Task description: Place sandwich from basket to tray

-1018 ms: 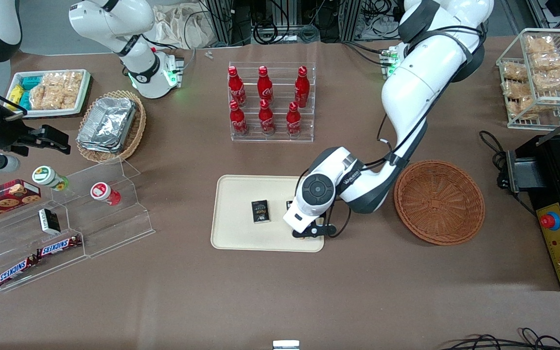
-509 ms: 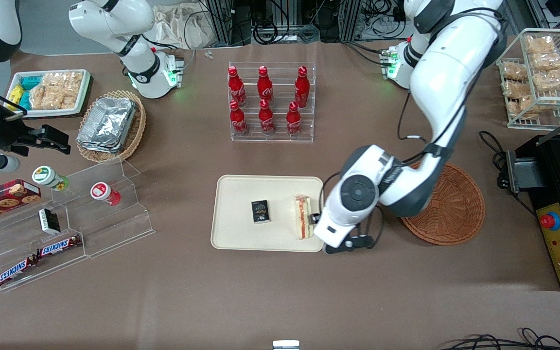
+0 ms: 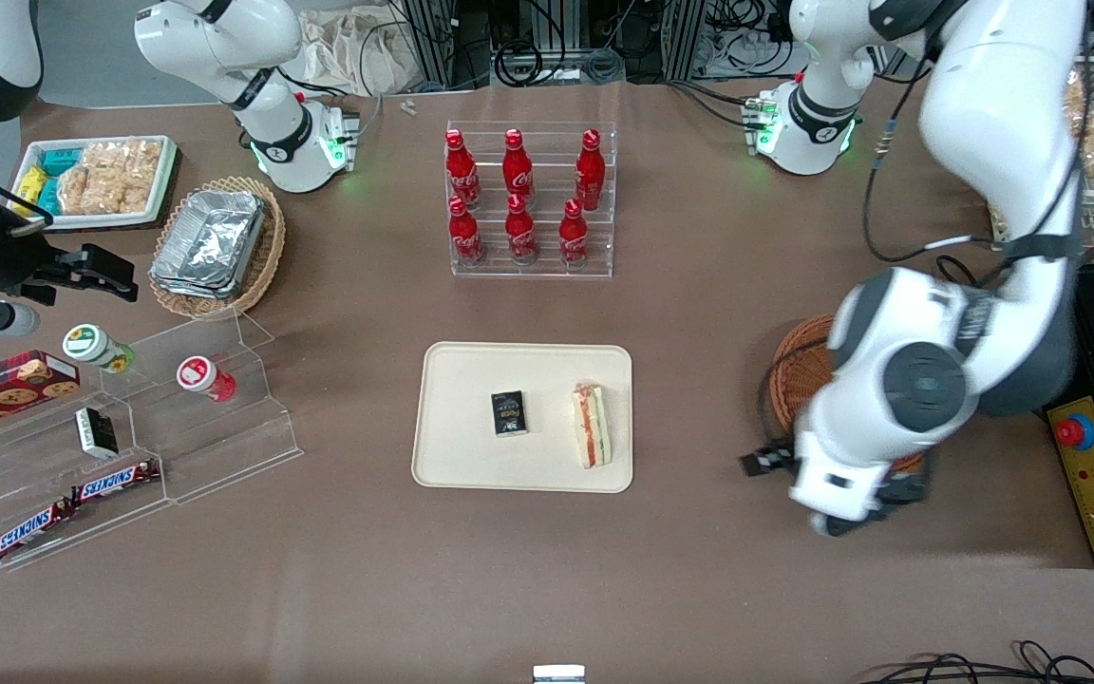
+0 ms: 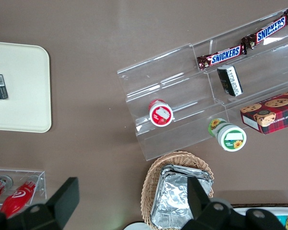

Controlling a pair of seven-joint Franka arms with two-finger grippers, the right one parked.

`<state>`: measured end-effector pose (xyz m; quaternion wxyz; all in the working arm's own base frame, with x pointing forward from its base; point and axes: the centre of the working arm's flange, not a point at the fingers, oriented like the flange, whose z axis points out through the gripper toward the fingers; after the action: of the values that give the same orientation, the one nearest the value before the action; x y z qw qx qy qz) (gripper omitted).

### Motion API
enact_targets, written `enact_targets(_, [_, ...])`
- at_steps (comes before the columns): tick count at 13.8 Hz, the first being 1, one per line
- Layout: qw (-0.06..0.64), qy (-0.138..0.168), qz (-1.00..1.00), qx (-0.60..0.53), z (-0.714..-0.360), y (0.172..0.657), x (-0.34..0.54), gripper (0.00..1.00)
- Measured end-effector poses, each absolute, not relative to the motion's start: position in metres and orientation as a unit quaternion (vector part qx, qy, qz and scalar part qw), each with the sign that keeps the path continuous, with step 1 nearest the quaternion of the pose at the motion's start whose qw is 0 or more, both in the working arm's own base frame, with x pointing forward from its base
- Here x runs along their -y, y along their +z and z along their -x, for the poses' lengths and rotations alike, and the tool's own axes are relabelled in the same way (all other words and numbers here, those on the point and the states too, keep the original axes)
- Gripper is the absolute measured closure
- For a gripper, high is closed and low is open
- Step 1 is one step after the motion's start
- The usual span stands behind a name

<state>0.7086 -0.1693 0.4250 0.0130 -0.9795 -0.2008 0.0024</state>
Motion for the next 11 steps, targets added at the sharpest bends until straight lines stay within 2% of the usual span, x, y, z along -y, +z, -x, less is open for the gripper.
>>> enact_targets(4, [0.023,0.042,0.989,0.142,-0.714,0.425,0.041,0.00])
enact_targets(6, [0.012,0.038,0.994,0.104,-0.710,0.427,-0.012,0.00])
enact_targets(8, [0.013,0.031,0.995,0.090,-0.698,0.444,-0.024,0.00])
enact_targets(11, [0.007,0.030,0.998,0.058,-0.659,0.480,0.012,0.00])
